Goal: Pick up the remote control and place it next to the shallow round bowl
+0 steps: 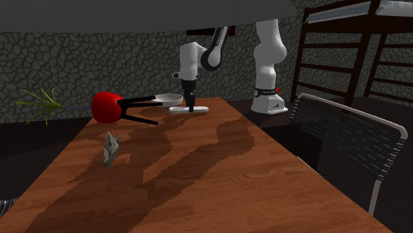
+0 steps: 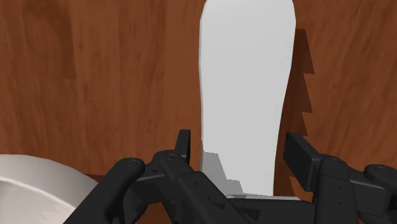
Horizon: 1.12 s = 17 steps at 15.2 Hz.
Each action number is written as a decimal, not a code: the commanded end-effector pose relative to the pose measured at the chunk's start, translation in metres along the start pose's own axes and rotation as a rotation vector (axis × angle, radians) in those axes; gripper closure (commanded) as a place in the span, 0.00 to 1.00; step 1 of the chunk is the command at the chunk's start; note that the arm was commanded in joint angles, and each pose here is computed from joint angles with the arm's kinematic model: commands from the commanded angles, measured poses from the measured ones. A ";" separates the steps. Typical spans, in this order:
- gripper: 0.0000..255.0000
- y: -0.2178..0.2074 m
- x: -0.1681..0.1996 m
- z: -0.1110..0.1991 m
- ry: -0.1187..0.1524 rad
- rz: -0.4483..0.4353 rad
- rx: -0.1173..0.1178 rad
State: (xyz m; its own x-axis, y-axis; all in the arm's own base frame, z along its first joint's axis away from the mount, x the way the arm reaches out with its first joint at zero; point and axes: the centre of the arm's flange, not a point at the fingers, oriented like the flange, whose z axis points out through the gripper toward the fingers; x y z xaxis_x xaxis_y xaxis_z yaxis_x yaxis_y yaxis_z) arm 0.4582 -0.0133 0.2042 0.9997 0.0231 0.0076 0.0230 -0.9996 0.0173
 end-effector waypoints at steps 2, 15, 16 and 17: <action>1.00 0.000 0.000 0.000 0.001 0.000 0.000; 0.00 0.000 0.000 -0.050 0.001 0.000 0.000; 0.00 0.000 0.000 -0.050 0.001 0.000 0.000; 0.00 0.000 0.000 -0.050 0.001 0.000 0.000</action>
State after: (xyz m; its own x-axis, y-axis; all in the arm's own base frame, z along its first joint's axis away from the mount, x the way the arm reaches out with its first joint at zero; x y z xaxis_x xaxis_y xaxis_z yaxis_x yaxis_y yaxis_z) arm 0.4580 -0.0125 0.2536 0.9997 0.0231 0.0085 0.0230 -0.9996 0.0174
